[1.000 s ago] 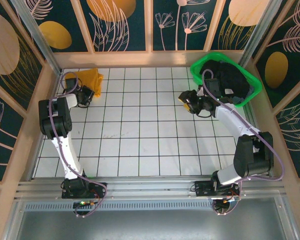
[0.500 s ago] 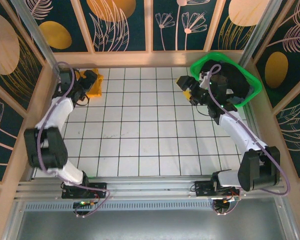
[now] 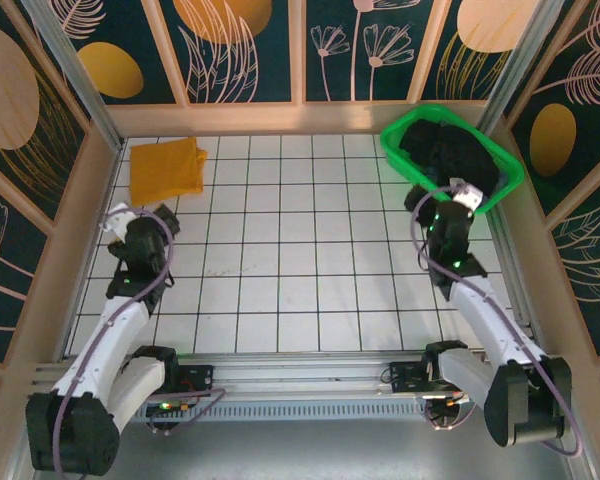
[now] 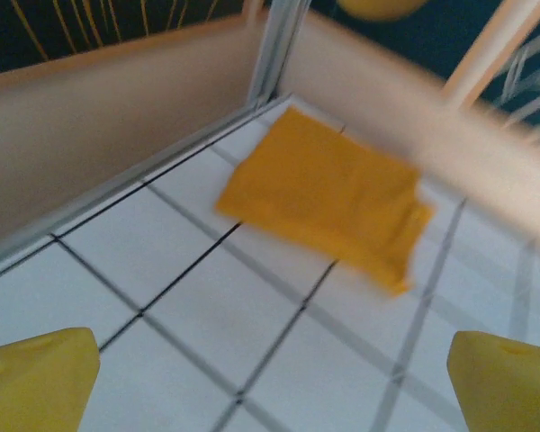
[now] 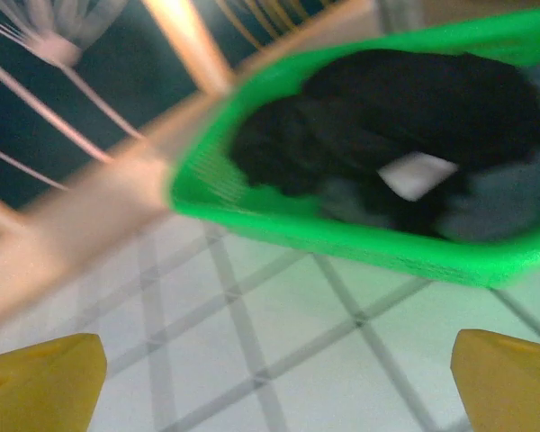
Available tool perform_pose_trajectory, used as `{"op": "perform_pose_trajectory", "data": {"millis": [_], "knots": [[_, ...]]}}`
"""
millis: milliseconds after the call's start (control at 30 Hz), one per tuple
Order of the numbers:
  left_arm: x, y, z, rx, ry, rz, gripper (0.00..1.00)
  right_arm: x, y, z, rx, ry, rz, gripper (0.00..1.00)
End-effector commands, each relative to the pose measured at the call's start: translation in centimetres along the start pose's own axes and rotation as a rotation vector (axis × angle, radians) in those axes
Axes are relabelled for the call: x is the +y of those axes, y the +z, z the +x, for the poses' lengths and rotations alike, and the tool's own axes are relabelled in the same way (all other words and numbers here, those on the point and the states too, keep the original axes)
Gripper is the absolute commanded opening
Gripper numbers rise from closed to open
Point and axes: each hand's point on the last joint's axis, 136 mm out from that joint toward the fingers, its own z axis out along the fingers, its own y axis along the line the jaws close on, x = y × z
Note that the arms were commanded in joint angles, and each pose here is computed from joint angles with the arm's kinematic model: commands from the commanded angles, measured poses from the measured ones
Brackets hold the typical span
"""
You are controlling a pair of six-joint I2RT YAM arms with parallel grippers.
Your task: Fold and stack the t-shirts
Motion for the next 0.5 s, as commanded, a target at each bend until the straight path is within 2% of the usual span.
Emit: {"op": "perform_pose_trajectory", "data": {"millis": [0, 67, 233, 367, 467], "knots": [[-1.3, 0.3, -0.1, -0.133, 0.185, 0.104, 0.99, -2.4, 0.8, -1.4, -0.169, -0.193, 0.117, 0.99], [-1.2, 0.6, 0.9, -0.171, 0.118, 0.138, 0.99, -3.0, 1.6, -0.1, -0.146, -0.216, 0.126, 0.99], [-1.7, 3.4, 2.6, -0.163, 0.152, 0.109, 0.99, -3.3, 3.5, 2.4, -0.136, -0.246, 0.073, 0.99], [-2.2, 5.8, 2.2, -0.195, 0.149, 0.100, 0.99, -3.5, 5.0, 3.5, -0.138, -0.290, 0.029, 0.99], [-3.1, 7.4, 1.9, -0.200, 0.226, 0.111, 0.99, -3.3, 5.6, 3.4, -0.155, -0.308, -0.018, 0.99]]}}
